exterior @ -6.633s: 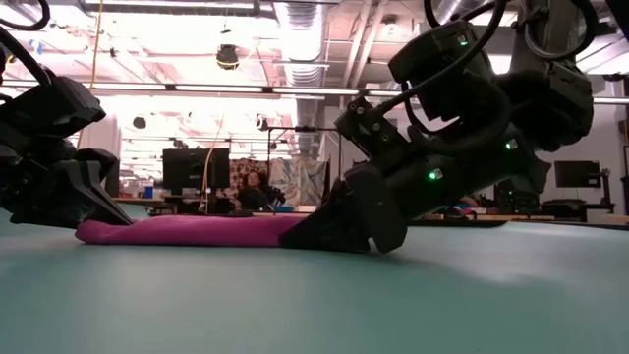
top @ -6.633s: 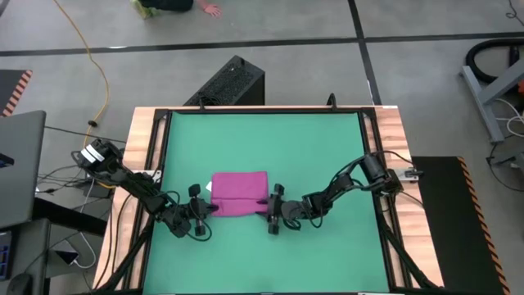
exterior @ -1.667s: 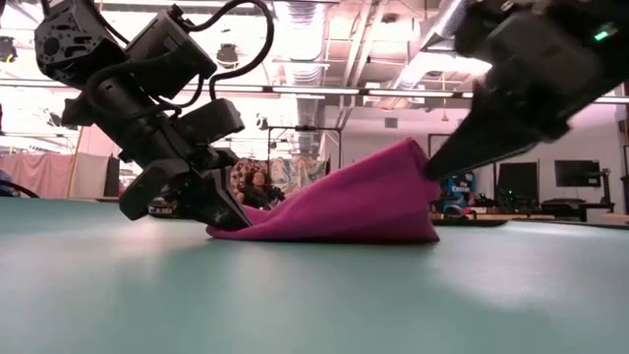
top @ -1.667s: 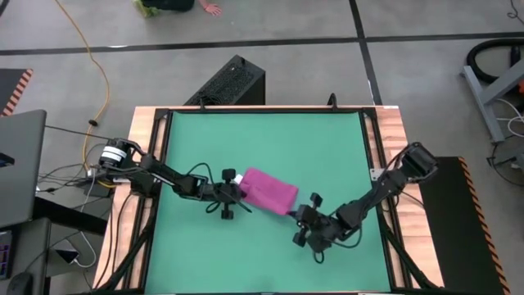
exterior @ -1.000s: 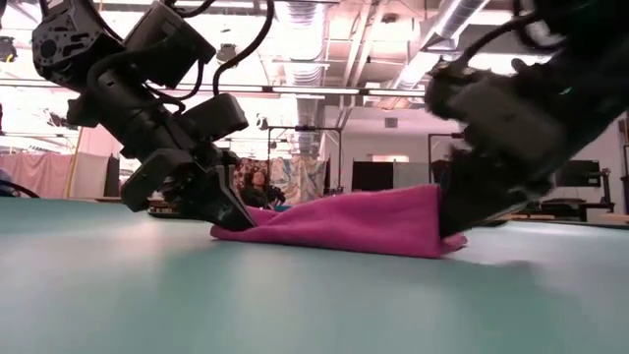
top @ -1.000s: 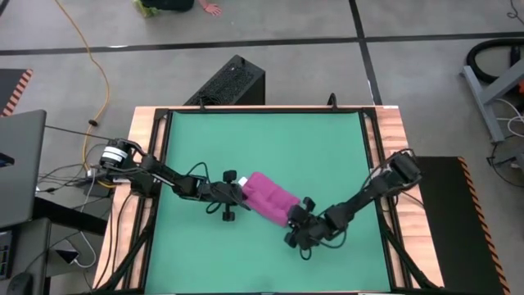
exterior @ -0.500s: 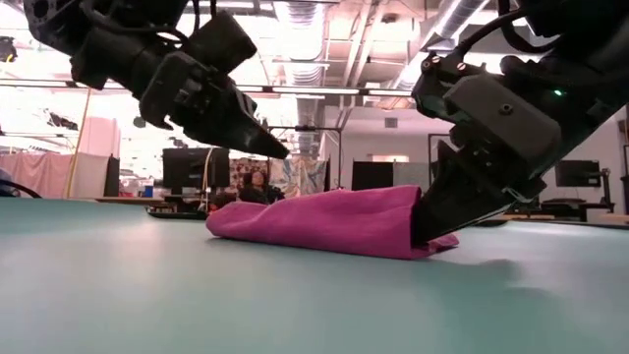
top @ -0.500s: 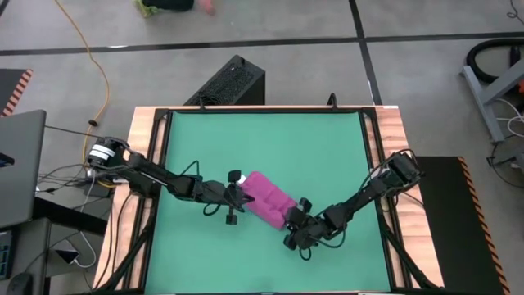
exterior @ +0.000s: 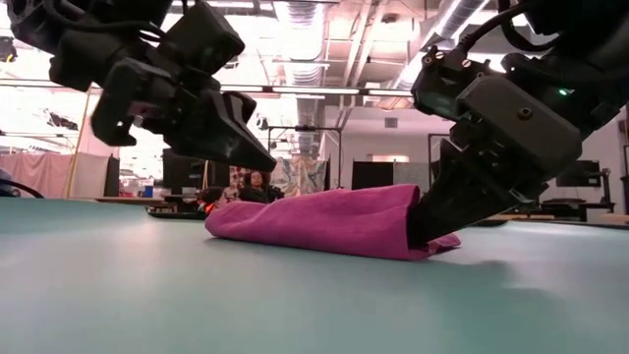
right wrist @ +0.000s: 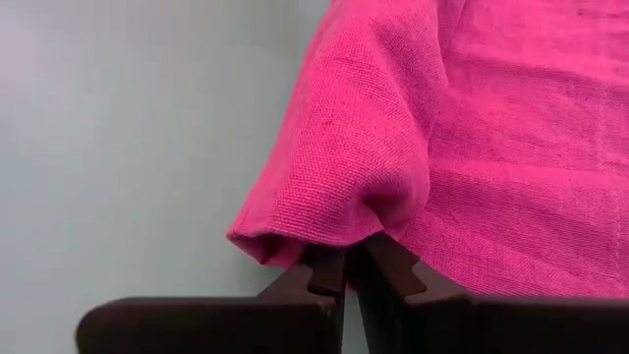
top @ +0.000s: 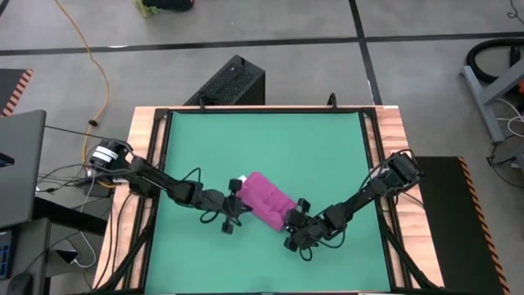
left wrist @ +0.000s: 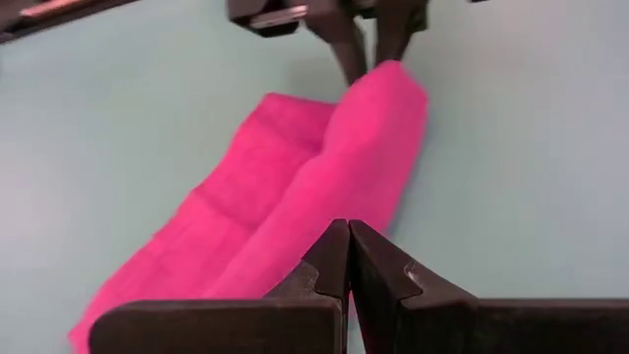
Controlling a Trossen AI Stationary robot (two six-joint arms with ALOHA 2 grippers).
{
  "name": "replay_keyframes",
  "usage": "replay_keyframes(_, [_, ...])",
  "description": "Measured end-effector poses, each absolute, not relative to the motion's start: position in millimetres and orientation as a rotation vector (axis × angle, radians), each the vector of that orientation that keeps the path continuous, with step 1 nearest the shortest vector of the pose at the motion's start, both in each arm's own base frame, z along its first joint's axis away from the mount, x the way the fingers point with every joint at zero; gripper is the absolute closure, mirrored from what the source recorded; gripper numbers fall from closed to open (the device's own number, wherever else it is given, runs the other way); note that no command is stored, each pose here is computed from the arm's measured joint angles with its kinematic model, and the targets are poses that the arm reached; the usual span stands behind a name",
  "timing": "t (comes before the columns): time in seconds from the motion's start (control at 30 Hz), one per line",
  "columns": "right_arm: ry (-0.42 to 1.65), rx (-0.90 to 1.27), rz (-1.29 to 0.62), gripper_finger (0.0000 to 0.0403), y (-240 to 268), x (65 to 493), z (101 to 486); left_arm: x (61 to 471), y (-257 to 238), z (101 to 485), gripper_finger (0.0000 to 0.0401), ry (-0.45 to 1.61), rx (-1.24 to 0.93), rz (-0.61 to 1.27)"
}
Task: Roll towel into tight, uniform cylinder
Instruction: Roll the pink towel
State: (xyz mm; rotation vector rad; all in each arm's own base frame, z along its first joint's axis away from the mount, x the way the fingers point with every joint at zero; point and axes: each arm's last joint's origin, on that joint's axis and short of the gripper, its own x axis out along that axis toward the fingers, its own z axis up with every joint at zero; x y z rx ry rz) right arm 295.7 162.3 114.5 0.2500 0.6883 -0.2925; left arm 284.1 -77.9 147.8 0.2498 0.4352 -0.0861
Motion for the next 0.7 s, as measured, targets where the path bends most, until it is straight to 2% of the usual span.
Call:
replay_keyframes(0.23, [0.697, 0.256, -0.26, 0.0342, 166, 294, 115, 288, -62, 149, 0.0401, 0.435, 0.264, -0.017])
replay_keyframes(0.57, [0.706, 0.237, -0.169, 0.0239, 184, 298, 126, 290, -58, 150, 0.0401, 0.423, 0.266, 0.001])
replay_keyframes(0.7, [0.742, 0.243, -0.123, 0.0215, 192, 298, 131, 290, -57, 150, 0.0401, 0.428, 0.276, 0.045])
